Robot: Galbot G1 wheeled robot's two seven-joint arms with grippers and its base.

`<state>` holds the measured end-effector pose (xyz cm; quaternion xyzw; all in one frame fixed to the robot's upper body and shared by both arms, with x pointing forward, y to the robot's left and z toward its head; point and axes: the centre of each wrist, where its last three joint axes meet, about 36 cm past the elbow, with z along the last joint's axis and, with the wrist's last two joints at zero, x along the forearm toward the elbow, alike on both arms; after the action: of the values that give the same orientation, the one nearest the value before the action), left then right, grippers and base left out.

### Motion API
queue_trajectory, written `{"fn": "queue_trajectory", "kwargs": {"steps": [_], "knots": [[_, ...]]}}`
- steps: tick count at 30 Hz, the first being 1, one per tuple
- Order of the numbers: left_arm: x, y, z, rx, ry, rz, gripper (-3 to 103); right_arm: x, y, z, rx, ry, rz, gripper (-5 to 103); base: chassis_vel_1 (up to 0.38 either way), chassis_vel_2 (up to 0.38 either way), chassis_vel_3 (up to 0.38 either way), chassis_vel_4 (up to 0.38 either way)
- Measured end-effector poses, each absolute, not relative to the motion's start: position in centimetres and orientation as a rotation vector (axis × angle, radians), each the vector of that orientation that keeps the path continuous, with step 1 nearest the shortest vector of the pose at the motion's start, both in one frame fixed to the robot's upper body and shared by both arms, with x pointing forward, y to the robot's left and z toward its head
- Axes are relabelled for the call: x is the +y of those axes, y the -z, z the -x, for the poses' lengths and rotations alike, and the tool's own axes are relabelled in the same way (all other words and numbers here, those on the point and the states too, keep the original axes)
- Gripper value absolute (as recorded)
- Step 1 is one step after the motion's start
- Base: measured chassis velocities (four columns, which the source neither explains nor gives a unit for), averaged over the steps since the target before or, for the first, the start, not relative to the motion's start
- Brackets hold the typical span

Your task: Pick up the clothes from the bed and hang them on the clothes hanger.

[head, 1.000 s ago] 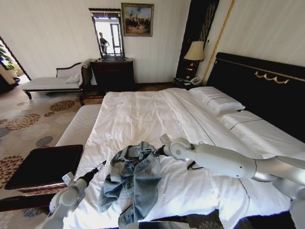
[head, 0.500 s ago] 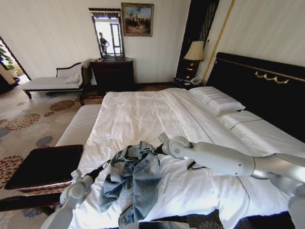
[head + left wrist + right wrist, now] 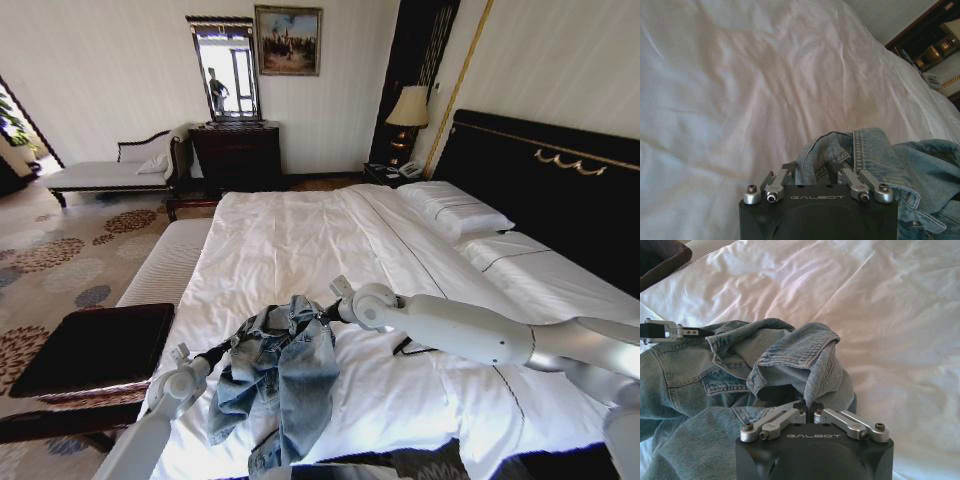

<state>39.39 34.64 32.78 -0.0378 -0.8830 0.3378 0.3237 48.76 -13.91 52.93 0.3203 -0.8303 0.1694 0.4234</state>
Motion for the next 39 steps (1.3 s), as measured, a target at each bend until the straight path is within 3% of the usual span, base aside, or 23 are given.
{"fn": "queue_trajectory", "kwargs": {"steps": [3,6,9,11,13,22,39], "knots": [[34.1,-32.4,-40.0,-2.307,-0.849,0.113,32,-13.7,-53.1,-48.8,-2.079,-0.420,-0.806,2,0.000,0.000,0.000,0.000],[33.9,-32.4,-40.2,-2.309,-0.845,0.113,34,-13.7,-53.2,-48.8,-2.081,-0.418,-0.806,2,0.000,0.000,0.000,0.000],[33.7,-32.5,-40.1,-2.308,-0.847,0.108,19,-13.8,-53.4,-49.0,-2.086,-0.414,-0.800,2,0.000,0.000,0.000,0.000],[33.7,-32.4,-40.0,-2.308,-0.847,0.107,19,-13.8,-53.4,-49.0,-2.087,-0.413,-0.799,2,0.000,0.000,0.000,0.000],[33.9,-32.6,-39.6,-2.313,-0.847,0.093,3,-14.1,-53.4,-49.0,-2.090,-0.401,-0.794,2,0.000,0.000,0.000,0.000],[34.8,-34.7,-38.3,-2.375,-0.810,0.079,1,-14.5,-53.0,-48.4,-2.101,-0.365,-0.791,2,0.000,0.000,0.000,0.000],[38.3,-50.0,-36.4,-2.856,-0.282,0.007,1,-18.0,-53.7,-47.1,-2.541,-0.430,-0.816,2,0.000,0.000,0.000,0.000]]}}
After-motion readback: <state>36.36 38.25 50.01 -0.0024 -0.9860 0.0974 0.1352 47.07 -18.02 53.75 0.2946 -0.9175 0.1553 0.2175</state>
